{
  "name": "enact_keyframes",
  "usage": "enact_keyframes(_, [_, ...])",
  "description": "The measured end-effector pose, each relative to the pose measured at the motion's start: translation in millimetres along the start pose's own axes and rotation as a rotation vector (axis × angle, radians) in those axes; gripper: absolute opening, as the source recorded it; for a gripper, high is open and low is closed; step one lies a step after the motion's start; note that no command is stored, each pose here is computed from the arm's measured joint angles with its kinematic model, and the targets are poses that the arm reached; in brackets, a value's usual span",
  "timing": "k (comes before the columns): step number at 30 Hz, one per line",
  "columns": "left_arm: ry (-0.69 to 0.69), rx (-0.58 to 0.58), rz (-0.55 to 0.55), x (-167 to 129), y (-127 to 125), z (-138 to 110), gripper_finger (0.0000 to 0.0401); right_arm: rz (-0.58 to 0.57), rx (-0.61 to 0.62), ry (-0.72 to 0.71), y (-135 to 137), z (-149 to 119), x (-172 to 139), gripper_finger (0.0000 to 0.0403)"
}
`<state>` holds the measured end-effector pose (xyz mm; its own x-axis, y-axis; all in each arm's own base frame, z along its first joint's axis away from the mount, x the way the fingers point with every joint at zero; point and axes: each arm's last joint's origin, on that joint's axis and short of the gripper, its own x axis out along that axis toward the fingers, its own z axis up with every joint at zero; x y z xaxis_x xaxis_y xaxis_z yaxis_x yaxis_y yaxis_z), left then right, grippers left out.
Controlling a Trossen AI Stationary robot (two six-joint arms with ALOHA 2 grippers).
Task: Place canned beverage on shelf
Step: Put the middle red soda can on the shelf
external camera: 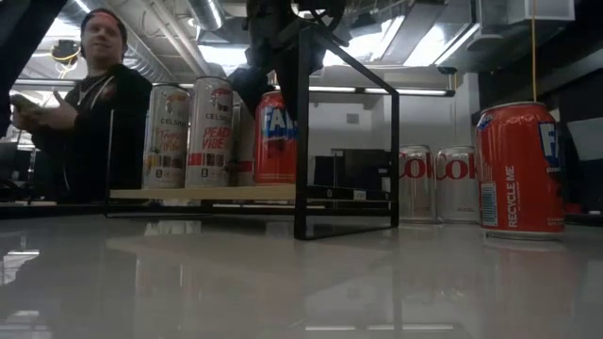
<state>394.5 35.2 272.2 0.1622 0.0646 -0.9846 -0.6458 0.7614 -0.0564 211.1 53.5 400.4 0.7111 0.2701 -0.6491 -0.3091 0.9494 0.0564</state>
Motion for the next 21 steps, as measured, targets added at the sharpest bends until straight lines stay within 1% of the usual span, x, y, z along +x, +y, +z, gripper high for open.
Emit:
enact_keyframes(10, [-0.028, -0.01, -0.016, -11, 3, -2, 0.0336, 0.0, 0.0, 0.0, 0, 0, 0, 0.0379])
enact_keyframes(21, [-0.031, -0.004, -0.018, -14, 4, -2, 0.0336, 0.0, 0.0, 0.0, 0, 0, 0, 0.0379])
